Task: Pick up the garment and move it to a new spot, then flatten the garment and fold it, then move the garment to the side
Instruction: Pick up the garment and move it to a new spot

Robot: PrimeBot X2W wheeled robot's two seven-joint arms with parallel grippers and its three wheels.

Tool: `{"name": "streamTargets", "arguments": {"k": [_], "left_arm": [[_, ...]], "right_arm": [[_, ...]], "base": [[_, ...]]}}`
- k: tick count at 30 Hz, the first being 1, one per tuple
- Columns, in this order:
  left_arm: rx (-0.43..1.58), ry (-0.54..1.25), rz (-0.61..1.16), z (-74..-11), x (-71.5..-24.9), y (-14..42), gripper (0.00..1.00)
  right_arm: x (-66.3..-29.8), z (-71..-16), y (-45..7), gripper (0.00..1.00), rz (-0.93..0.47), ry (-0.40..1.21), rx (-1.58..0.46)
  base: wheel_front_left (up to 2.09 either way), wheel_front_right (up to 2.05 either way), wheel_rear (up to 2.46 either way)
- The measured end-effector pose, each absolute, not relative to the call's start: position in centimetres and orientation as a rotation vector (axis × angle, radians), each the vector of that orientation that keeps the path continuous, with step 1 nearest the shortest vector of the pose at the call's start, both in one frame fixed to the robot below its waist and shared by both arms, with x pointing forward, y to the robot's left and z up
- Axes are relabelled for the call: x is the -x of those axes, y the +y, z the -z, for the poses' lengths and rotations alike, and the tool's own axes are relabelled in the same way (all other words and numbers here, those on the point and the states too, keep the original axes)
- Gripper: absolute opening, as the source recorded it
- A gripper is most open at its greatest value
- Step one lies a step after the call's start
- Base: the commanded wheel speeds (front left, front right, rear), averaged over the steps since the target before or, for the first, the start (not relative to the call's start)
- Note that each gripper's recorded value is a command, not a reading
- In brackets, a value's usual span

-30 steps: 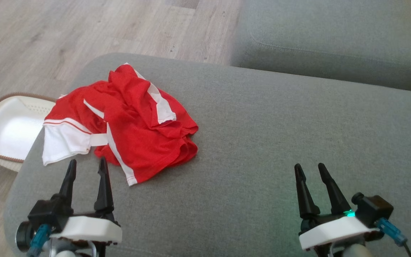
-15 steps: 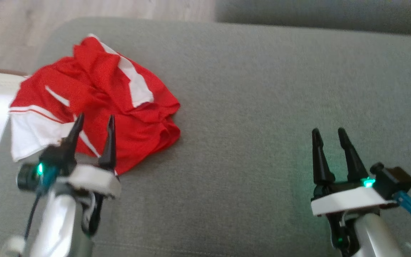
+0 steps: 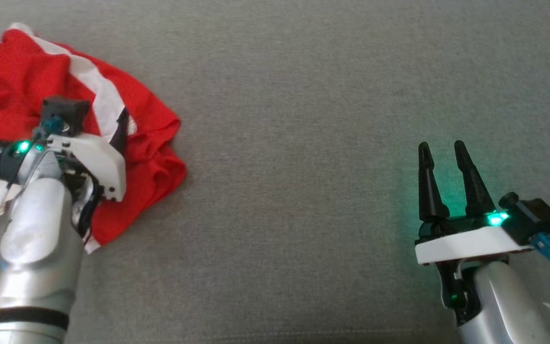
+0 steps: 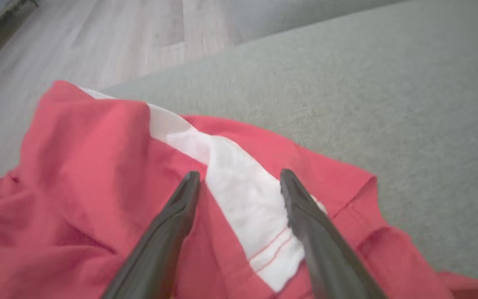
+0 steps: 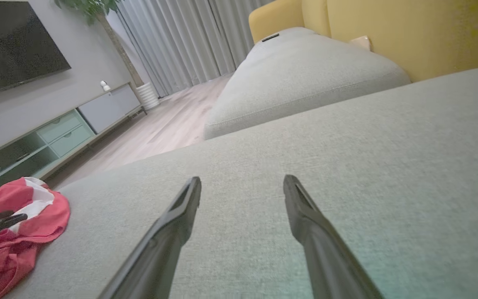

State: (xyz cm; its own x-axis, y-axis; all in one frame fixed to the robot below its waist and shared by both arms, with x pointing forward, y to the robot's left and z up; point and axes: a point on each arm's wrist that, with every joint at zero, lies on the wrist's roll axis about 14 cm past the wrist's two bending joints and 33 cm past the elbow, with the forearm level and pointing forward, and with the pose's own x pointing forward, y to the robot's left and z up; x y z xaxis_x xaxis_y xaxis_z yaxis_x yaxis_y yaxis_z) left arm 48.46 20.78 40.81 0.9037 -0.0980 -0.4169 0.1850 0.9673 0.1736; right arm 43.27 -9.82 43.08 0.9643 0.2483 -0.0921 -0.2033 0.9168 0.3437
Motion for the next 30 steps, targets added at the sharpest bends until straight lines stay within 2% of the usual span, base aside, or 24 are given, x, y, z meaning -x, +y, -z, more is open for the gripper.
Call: {"name": "streamTargets", "arguments": {"k": [7, 8, 9, 13, 19, 26, 30], "left_arm": [[-0.251, 0.588, 0.155, -37.3, -48.6, 21.3, 1.0], [-0.247, 0.598, 0.155, -37.2, -48.6, 21.3, 0.45], [-0.241, 0.598, 0.156, -37.2, -48.6, 21.2, 0.0], [-0.23, 0.506, 0.163, -38.8, -49.2, 20.8, 0.0], [-0.167, 0.247, 0.174, -44.5, -50.9, 19.0, 0.0], [0.025, -0.061, 0.233, -53.7, -51.6, 13.8, 0.0], [0.077, -0.123, 0.304, -56.0, -50.6, 10.4, 0.0]], "right_arm": [[-43.0, -42.2, -11.2, 1.0, -0.192, 0.156, -0.337], [-43.0, -42.2, -11.2, 1.0, -0.191, 0.155, -0.337], [-43.0, -42.3, -11.2, 1.0, -0.191, 0.154, -0.337], [-42.9, -42.7, -11.2, 1.0, -0.194, 0.142, -0.337], [-42.6, -43.9, -10.7, 1.0, -0.211, 0.117, -0.337], [-41.7, -46.2, -11.6, 1.0, -0.196, 0.062, -0.331], [-41.0, -47.4, -12.8, 1.0, -0.168, 0.029, -0.33]], "base": [[0.0, 0.0, 0.0], [0.0, 0.0, 0.0], [0.0, 0.0, 0.0], [0.0, 0.0, 0.0], [0.0, 0.0, 0.0], [0.0, 0.0, 0.0], [0.0, 0.0, 0.0]]}}
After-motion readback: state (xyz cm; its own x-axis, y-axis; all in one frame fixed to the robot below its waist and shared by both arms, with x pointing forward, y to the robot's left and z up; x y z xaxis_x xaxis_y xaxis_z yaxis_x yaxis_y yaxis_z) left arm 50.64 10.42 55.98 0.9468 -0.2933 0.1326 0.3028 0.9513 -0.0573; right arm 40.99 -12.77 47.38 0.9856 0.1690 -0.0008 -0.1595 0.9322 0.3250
